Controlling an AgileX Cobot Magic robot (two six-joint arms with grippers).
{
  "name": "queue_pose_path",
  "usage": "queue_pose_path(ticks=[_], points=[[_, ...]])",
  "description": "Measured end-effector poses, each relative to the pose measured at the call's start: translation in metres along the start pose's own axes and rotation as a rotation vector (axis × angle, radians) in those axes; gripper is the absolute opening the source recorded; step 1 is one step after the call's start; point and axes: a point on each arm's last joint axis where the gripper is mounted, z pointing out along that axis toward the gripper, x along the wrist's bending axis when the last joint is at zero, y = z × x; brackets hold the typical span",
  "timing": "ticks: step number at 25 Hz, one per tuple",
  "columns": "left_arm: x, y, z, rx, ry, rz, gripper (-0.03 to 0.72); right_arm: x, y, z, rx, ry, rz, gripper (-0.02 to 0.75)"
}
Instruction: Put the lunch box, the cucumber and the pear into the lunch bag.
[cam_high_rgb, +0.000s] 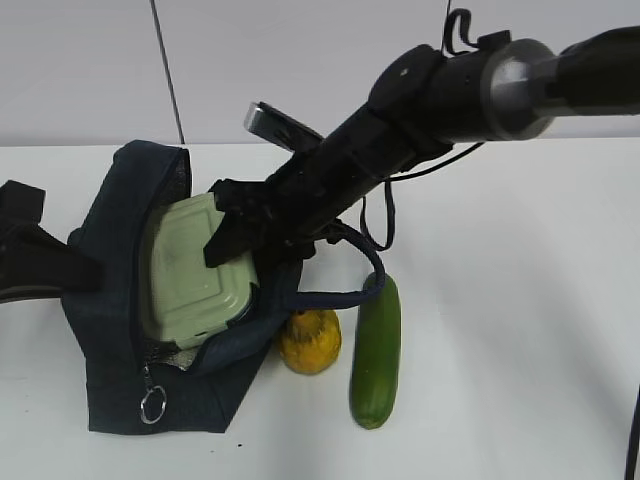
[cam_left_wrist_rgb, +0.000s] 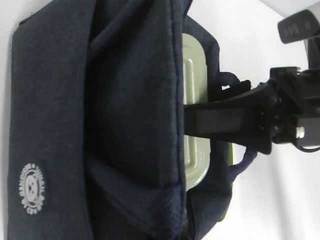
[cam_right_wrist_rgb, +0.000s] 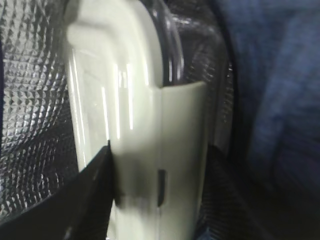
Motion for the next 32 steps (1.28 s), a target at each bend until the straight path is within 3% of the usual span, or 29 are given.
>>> queue_pose_path(ticks=[7,11,15,22,25,28,32], points=[[0.000,0.000,0.000,0.001,0.001,0.004,-0.015,0.010,0.009,0.018,0.048,-0.074,-0.045,0.390],[0.000,0.000,0.000,0.002,-0.002,0.004,-0.015,0.013,0.013,0.015,0.056,-0.089,-0.077,0.463],[0.000,0.000,0.000,0.002,-0.002,0.004,-0.015,0.020,0.017,0.009,0.065,-0.078,-0.107,0.529],[0.000,0.000,0.000,0.001,-0.003,0.002,-0.015,0.047,0.035,-0.016,0.102,-0.075,-0.239,0.540],[0.000,0.000,0.000,0.001,-0.003,0.002,-0.016,0.059,0.045,-0.036,0.120,-0.154,-0.287,0.540],[0.000,0.000,0.000,0.001,-0.004,0.002,-0.016,0.064,0.059,-0.059,0.063,-0.318,-0.305,0.540],[0.000,0.000,0.000,0.001,-0.004,0.002,-0.016,0.065,0.064,-0.081,0.012,-0.463,-0.282,0.521]])
